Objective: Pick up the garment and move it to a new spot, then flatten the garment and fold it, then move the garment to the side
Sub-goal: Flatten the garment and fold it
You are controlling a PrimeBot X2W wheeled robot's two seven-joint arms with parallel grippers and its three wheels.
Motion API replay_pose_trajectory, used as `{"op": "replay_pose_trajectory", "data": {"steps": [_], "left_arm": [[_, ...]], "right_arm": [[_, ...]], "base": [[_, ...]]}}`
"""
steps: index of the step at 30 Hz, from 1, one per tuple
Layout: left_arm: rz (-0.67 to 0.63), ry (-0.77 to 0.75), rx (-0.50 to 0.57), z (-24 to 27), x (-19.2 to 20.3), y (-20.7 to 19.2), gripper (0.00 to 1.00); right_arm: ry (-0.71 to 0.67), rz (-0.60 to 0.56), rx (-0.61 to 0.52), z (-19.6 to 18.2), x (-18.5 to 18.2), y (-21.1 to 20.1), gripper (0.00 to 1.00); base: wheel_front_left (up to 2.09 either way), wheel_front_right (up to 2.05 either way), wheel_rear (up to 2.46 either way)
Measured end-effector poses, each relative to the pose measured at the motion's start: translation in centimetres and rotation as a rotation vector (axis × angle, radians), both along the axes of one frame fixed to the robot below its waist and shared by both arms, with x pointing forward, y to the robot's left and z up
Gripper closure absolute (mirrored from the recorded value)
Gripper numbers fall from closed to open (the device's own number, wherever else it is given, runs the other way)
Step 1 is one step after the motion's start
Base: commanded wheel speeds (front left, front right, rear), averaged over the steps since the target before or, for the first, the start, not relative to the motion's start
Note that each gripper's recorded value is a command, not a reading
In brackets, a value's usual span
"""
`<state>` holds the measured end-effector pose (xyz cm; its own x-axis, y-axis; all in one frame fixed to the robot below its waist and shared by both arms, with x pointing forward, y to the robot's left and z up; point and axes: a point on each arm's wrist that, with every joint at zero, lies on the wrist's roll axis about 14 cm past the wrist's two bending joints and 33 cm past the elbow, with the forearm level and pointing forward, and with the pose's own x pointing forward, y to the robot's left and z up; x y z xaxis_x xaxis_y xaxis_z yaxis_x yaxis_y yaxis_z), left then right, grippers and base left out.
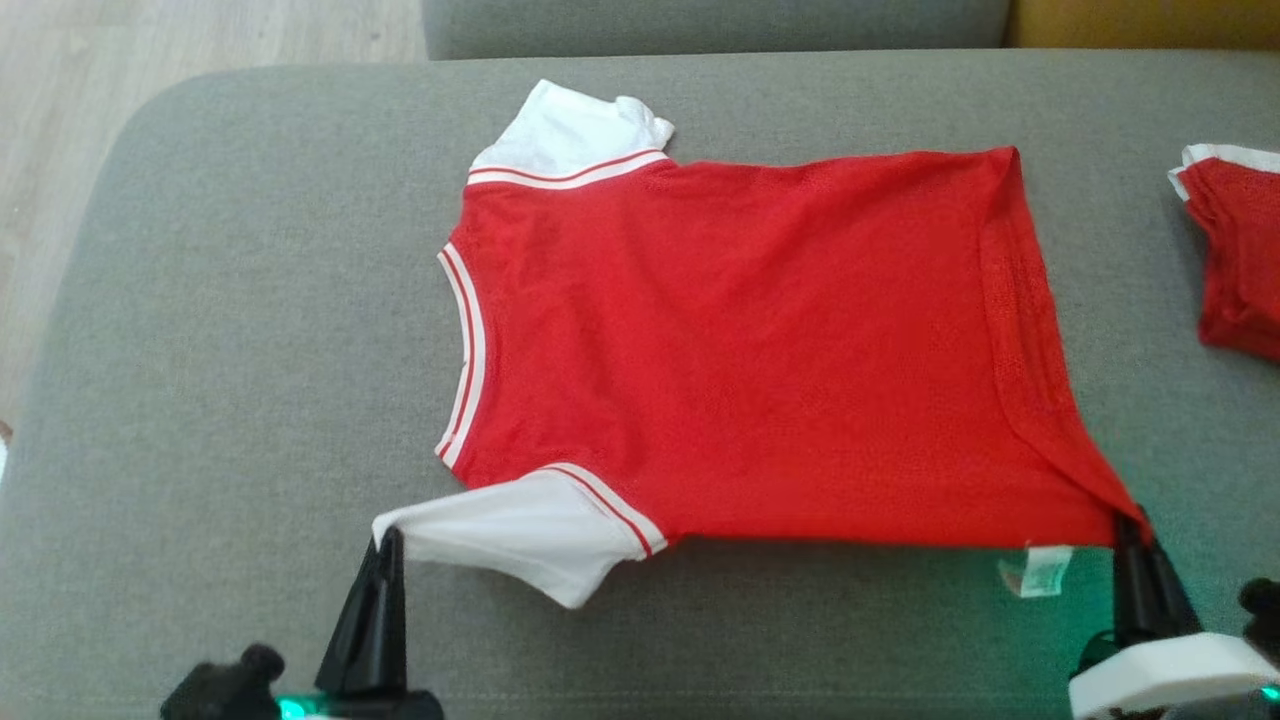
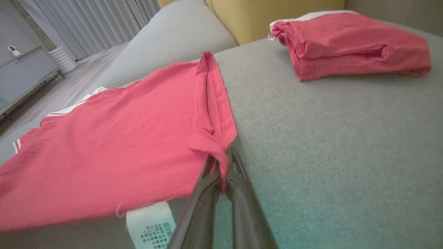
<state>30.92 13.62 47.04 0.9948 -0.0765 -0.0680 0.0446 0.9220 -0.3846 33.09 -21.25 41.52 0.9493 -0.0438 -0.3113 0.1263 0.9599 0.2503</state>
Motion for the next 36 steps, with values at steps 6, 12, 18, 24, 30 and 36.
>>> {"op": "replay_pose_trajectory", "data": {"steps": [6,12,18,24,30,36], "left_arm": [[-0.043,0.018,-0.002,-1.1,1.9,-1.1,1.0],[-0.066,-0.008,0.008,-0.9,4.4,-1.5,1.0],[-0.104,-0.069,0.036,0.4,8.7,-2.3,1.0],[-0.138,-0.034,0.067,-1.0,12.2,-3.1,1.0],[-0.153,-0.023,0.098,-1.6,14.7,-3.2,1.0],[-0.164,-0.039,0.116,-1.0,16.0,-3.5,0.37]], "right_arm": [[0.089,0.006,0.027,-2.7,-0.1,0.6,1.0],[0.063,0.007,0.029,-2.3,1.6,0.7,1.0],[0.006,0.008,0.005,-0.8,4.8,0.5,1.0],[0.011,0.013,-0.009,-1.0,8.0,0.4,1.0],[0.055,0.027,-0.017,-2.5,9.6,0.8,0.91],[0.047,0.023,-0.02,-2.7,10.3,0.9,0.0]], "base": [[0.0,0.0,0.0],[0.0,0.0,0.0],[0.0,0.0,0.0],[0.0,0.0,0.0],[0.0,0.0,0.0],[0.0,0.0,0.0]]}}
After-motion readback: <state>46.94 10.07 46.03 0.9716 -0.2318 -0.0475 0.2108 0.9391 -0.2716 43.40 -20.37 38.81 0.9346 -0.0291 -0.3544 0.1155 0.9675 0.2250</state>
